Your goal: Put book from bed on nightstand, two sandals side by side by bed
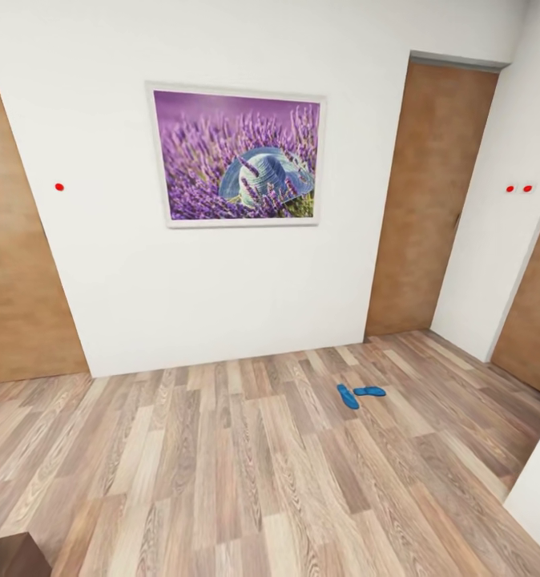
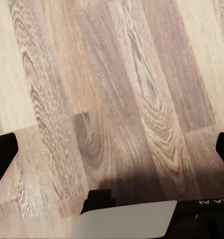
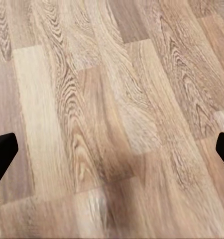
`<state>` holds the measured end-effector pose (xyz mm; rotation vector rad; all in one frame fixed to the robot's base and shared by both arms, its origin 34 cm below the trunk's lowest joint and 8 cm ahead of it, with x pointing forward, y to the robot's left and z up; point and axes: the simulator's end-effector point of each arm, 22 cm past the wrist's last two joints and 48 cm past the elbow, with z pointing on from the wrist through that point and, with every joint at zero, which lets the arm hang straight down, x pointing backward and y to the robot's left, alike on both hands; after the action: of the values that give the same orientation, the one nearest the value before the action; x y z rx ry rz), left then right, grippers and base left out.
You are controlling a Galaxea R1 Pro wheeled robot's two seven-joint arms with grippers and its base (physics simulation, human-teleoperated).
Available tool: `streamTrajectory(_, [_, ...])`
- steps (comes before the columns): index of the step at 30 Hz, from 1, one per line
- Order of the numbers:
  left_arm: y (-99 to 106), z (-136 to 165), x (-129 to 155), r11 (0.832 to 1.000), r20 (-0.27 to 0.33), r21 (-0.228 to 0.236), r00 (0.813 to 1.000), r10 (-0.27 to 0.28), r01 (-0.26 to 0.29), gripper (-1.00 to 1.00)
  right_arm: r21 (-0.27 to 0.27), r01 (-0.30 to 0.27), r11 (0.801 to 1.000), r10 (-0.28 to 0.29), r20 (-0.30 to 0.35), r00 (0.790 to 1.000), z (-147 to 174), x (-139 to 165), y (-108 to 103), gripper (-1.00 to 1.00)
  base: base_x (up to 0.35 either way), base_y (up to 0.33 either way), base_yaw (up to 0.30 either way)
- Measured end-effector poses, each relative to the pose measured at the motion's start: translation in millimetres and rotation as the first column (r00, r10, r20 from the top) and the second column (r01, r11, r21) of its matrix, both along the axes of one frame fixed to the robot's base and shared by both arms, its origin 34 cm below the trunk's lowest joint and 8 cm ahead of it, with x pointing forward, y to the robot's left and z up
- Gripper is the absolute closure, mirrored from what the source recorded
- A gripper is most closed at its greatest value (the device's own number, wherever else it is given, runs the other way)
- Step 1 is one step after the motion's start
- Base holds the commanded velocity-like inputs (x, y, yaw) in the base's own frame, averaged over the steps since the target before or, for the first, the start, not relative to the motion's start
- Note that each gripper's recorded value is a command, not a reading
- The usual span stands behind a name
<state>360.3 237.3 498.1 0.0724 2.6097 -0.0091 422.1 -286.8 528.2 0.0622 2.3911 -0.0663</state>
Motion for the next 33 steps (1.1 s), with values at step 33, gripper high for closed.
streamTrajectory(33, [1,1,2,1.000,0.011,0.001,1.000,-0.001,0.001,-1.00,0.021,-0.055,0.998,0.057,-0.131,0.990,-34,-54,24,-1.00,0.253,-0.077,0.057])
